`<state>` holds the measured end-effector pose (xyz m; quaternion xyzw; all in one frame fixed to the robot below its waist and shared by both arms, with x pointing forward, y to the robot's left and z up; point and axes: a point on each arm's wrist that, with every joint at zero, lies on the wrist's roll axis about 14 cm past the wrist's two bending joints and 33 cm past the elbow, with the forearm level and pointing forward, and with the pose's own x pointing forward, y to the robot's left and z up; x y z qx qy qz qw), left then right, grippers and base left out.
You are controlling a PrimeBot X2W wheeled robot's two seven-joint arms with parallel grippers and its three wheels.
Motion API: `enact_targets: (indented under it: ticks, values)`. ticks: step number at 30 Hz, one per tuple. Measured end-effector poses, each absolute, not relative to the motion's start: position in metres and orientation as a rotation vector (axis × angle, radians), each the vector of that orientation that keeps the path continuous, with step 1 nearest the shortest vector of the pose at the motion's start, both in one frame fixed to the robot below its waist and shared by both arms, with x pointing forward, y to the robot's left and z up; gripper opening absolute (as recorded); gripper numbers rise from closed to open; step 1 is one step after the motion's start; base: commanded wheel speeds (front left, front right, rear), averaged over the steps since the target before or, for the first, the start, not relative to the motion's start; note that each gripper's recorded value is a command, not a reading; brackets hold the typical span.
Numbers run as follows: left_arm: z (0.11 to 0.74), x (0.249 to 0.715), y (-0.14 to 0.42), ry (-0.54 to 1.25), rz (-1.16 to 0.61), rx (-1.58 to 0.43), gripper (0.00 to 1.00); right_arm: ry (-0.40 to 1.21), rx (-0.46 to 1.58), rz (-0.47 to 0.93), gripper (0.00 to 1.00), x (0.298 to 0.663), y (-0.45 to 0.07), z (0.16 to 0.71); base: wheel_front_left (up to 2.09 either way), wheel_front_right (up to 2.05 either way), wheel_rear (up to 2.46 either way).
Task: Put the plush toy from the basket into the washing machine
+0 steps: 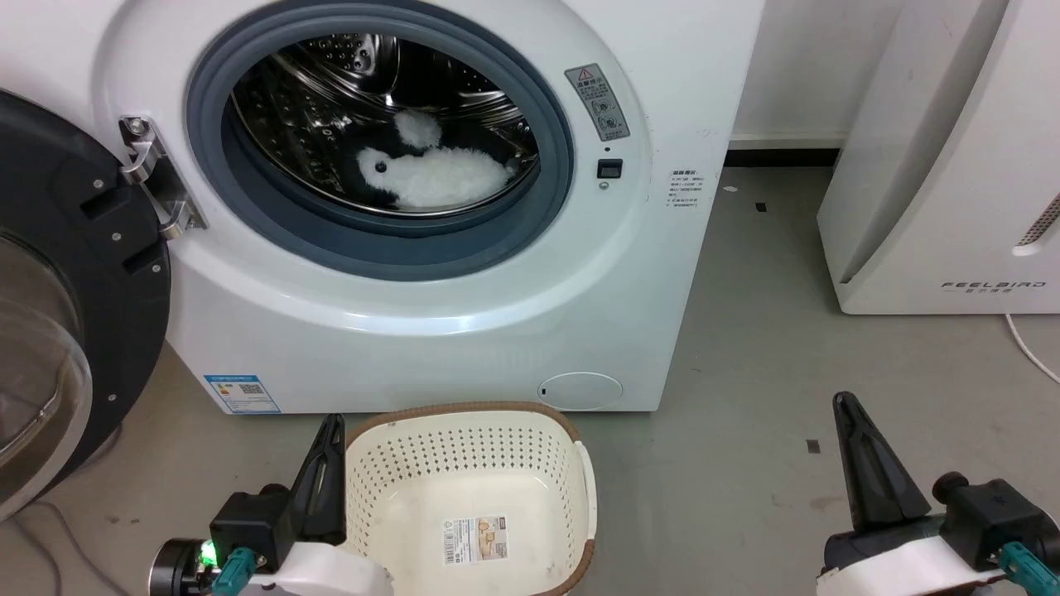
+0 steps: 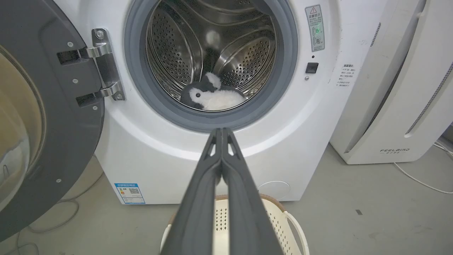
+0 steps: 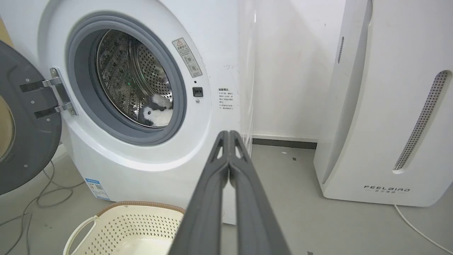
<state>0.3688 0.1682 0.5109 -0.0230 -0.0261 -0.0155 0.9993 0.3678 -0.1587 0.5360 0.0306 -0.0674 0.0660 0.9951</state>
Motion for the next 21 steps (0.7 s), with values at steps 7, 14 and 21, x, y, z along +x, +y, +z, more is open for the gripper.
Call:
enact_targets:
  ticks: [7,14,21]
  values:
    - [0.5121,0.3689,0.1679,-0.049,-0.033,-0.040,0.00,-0.121,0.053,0.133,0.00,0.3677,-0.1586,0.5344,0.00,0.00,0.00]
    - [0.5120,0.3690,0.1687,-0.040,-0.031,-0.033,0.00,-0.108,0.048,0.133,0.00,0.3676,-0.1585,0.5329,0.00,0.00,0.00]
    - [0.5133,0.3691,0.1697,-0.039,-0.027,-0.027,0.00,-0.097,0.041,0.134,0.00,0.3675,-0.1585,0.5317,0.00,0.00,0.00]
